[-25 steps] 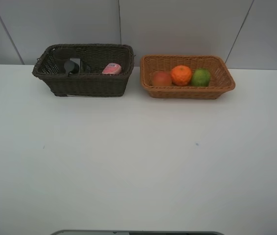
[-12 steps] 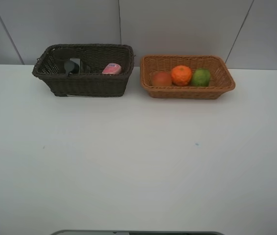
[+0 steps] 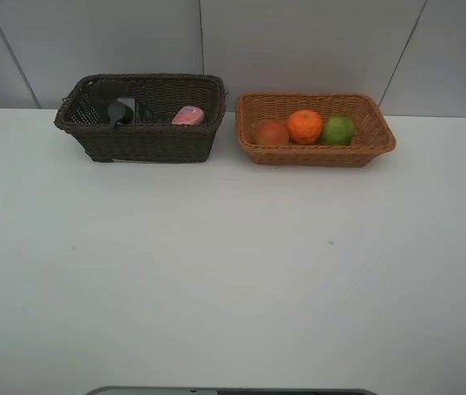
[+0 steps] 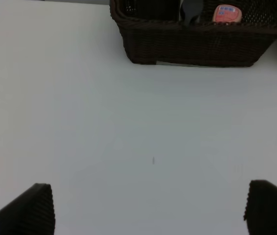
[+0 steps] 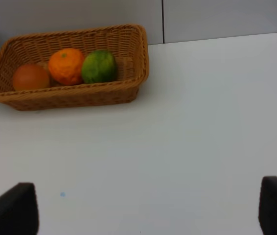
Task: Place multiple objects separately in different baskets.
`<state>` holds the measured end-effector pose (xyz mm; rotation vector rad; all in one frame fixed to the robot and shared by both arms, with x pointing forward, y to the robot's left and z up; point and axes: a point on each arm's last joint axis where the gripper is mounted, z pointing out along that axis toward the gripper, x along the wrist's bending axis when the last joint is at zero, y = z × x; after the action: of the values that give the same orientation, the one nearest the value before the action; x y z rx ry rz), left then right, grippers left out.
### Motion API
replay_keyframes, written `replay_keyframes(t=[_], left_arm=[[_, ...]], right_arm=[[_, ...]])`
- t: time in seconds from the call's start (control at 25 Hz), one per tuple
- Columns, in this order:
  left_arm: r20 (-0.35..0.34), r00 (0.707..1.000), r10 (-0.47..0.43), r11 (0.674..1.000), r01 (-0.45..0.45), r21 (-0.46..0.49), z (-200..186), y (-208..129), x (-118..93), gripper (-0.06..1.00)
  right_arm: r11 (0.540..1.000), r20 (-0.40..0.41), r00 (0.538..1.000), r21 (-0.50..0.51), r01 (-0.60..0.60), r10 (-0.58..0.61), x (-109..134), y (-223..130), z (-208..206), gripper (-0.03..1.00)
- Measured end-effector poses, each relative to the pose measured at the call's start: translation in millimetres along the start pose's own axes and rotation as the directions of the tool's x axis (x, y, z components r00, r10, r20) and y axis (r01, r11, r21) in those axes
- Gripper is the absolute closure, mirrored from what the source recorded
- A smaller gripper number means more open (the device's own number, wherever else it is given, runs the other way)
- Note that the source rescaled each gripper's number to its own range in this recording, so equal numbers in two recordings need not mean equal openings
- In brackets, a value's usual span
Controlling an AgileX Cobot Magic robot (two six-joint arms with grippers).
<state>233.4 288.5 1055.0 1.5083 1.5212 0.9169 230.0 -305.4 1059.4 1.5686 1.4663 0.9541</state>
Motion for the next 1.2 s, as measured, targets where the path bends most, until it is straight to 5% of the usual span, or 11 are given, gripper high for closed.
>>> replay_keyframes(t=[1.2], left_arm=[[0.011,1.0,0.012,1.0,-0.012,0.001,-0.2,-0.1,0.5,-0.06]], right_arm=[[1.0,0.0,1.0,0.0,0.0,0.0,0.0,0.0,0.0,-0.03]])
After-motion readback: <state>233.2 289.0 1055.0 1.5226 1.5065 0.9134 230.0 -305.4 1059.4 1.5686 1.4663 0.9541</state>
